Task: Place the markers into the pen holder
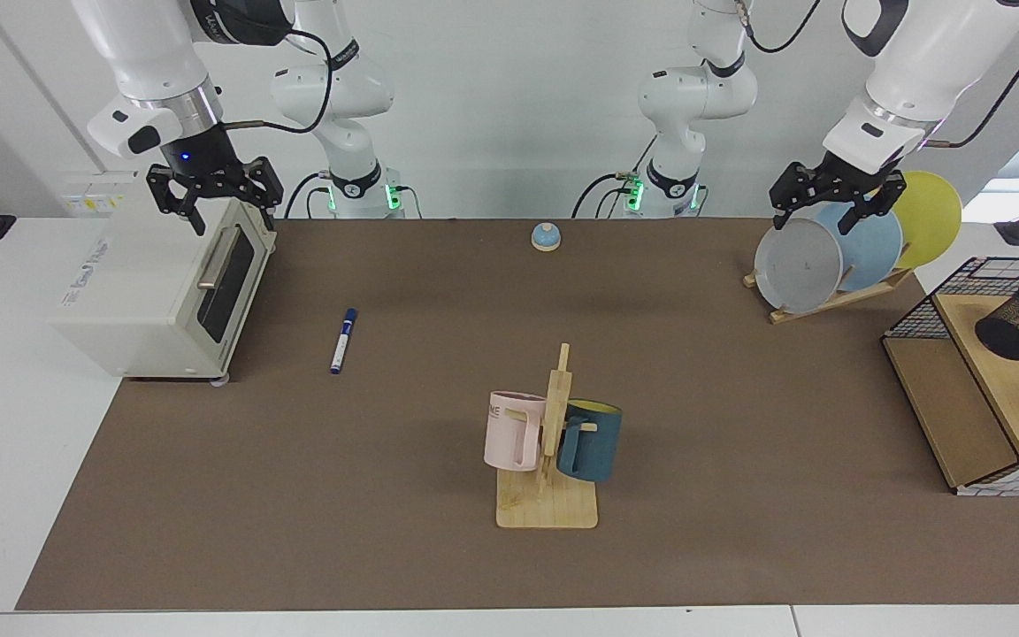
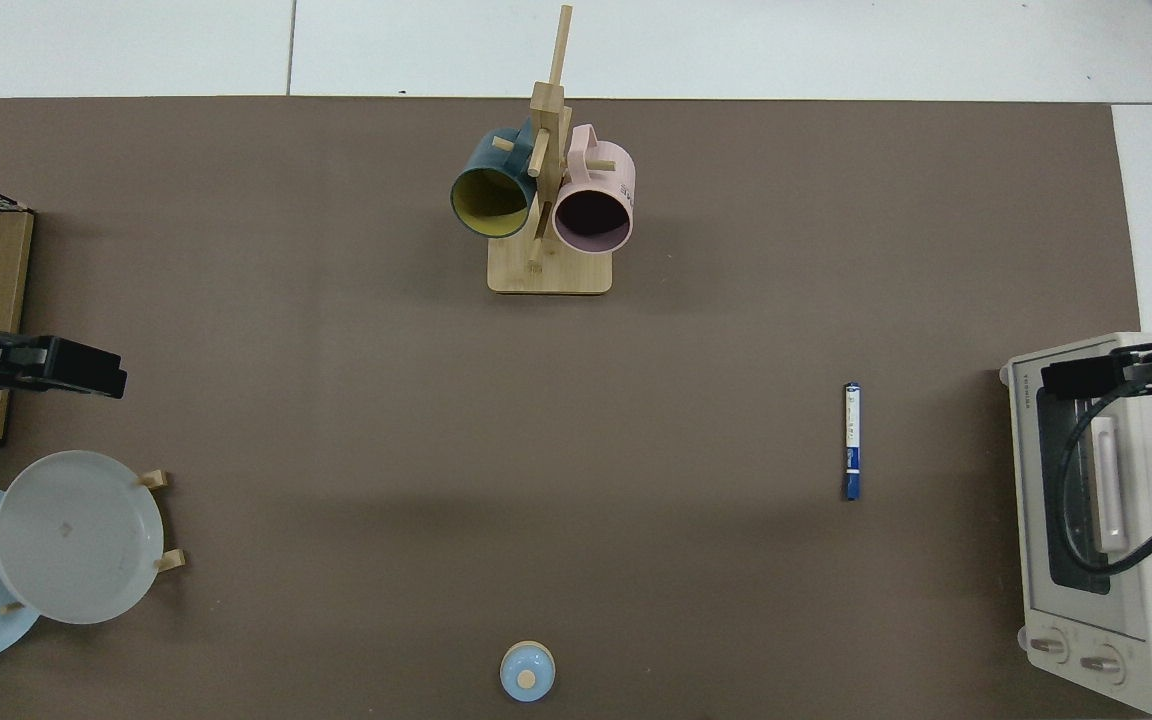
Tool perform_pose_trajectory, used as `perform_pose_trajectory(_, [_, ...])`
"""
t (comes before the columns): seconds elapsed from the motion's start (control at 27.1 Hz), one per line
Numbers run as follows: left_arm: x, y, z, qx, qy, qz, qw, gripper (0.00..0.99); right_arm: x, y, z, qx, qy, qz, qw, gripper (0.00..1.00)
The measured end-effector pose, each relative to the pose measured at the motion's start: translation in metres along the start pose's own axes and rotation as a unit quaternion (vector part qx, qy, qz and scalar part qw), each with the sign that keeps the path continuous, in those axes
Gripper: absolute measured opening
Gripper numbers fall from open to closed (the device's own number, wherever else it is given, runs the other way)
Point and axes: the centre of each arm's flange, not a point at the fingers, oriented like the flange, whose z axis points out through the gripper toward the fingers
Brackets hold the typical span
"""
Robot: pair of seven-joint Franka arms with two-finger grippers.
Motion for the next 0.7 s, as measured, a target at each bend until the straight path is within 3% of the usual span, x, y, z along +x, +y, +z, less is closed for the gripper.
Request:
perform_pose_trajectory(0.44, [0.0,0.0,0.0,0.0,0.0,0.0,1.0,0.991,0.0,-0.001,0.002,0.0,-0.001,-0.001,1.0,1.0])
perform_pose_trajectory(0.7, [0.0,0.0,0.0,0.0,0.0,0.0,1.0,0.991,0.007,-0.021,0.029,0.001,-0.002,-0.018,1.0,1.0])
